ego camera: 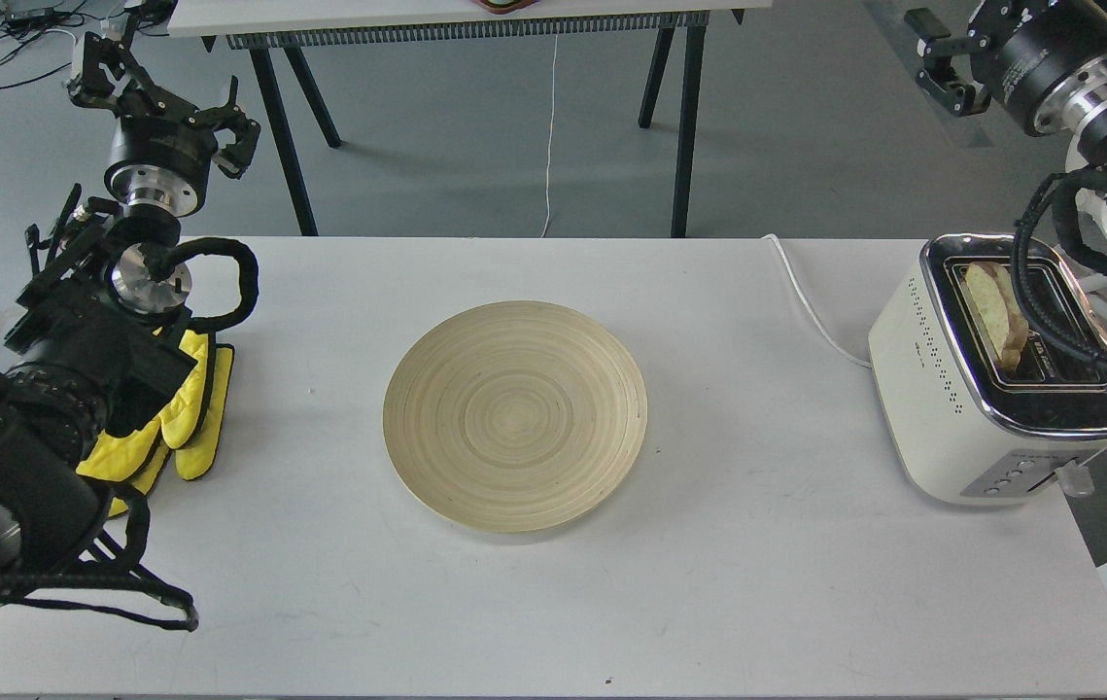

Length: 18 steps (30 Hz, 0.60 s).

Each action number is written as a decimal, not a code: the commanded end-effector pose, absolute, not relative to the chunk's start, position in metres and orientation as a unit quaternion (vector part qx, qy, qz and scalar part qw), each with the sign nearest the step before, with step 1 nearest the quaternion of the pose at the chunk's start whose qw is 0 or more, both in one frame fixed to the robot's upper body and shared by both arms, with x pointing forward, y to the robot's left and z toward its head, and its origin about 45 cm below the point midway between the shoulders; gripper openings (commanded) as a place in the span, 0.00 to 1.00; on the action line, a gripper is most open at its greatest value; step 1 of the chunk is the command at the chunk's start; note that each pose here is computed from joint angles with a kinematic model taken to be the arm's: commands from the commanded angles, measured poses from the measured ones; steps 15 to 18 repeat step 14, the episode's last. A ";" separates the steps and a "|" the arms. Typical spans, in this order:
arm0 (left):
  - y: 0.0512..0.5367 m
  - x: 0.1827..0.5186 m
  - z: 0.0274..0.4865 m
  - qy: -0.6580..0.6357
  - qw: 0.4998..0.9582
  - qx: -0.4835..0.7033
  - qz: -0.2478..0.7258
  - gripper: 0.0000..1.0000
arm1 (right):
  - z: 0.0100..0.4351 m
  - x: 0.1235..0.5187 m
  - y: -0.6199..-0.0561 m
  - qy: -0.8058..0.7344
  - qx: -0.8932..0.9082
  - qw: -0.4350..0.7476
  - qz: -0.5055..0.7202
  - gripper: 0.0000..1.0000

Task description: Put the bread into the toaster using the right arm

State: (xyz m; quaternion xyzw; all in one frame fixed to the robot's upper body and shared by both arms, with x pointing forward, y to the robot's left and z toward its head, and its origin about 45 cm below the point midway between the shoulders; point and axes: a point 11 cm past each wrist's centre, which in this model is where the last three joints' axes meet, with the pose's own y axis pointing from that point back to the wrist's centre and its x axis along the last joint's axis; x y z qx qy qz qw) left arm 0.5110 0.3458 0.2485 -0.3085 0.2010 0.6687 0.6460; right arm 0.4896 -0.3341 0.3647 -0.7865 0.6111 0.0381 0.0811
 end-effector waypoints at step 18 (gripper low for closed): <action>0.346 0.511 0.249 0.200 0.646 -0.309 0.669 1.00 | 0.309 0.507 -0.328 0.643 -0.733 0.163 0.151 0.99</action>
